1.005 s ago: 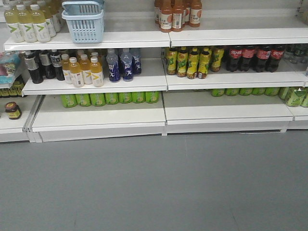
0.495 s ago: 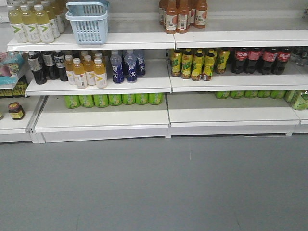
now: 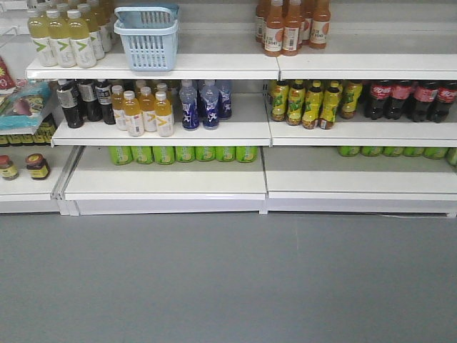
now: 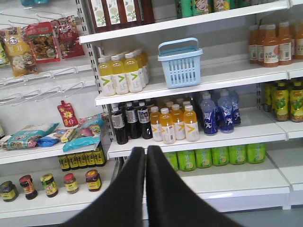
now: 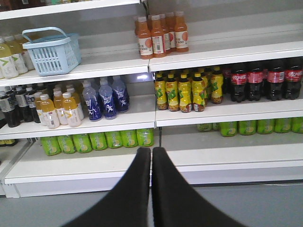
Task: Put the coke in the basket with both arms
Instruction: 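Drive the base toward the shelf holding the light-blue basket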
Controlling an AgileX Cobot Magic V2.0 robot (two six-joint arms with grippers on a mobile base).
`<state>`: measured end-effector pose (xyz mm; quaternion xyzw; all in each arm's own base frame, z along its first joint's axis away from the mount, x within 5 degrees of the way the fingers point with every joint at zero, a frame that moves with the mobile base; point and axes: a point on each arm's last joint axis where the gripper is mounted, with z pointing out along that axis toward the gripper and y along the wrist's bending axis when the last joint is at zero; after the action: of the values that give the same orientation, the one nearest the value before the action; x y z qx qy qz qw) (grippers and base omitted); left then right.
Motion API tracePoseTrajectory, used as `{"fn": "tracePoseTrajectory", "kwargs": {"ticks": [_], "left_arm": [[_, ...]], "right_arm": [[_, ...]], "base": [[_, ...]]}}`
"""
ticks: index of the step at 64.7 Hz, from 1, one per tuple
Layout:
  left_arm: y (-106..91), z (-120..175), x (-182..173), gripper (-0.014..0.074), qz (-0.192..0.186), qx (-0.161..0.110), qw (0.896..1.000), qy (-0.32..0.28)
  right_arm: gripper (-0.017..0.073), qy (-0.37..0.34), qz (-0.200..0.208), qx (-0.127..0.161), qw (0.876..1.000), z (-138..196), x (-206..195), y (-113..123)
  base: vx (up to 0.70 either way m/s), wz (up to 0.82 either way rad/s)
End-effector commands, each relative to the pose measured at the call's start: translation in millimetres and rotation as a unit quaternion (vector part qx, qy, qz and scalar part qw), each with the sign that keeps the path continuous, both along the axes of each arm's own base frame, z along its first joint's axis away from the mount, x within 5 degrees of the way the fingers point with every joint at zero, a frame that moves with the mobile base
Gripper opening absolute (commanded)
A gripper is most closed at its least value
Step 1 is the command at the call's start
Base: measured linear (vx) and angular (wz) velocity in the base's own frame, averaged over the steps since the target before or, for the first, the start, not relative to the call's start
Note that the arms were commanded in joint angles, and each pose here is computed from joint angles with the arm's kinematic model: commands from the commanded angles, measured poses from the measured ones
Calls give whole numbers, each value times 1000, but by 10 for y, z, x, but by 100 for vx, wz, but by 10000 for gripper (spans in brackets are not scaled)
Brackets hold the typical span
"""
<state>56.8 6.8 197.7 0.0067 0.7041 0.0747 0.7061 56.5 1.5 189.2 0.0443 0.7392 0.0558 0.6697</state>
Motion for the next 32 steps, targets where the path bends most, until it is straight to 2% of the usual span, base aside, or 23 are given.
{"fn": "tracePoseTrajectory", "kwargs": {"ticks": [1, 32], "left_arm": [[-33, 27, -9, -6, -19, 1, 999, -29], [-33, 27, -9, -6, -19, 1, 999, -29]], "right_arm": [[-5, -37, -4, -3, 999, 25, -3, -6], [-5, -37, -4, -3, 999, 25, -3, -6]], "base": [[11, 20], [14, 12]]}}
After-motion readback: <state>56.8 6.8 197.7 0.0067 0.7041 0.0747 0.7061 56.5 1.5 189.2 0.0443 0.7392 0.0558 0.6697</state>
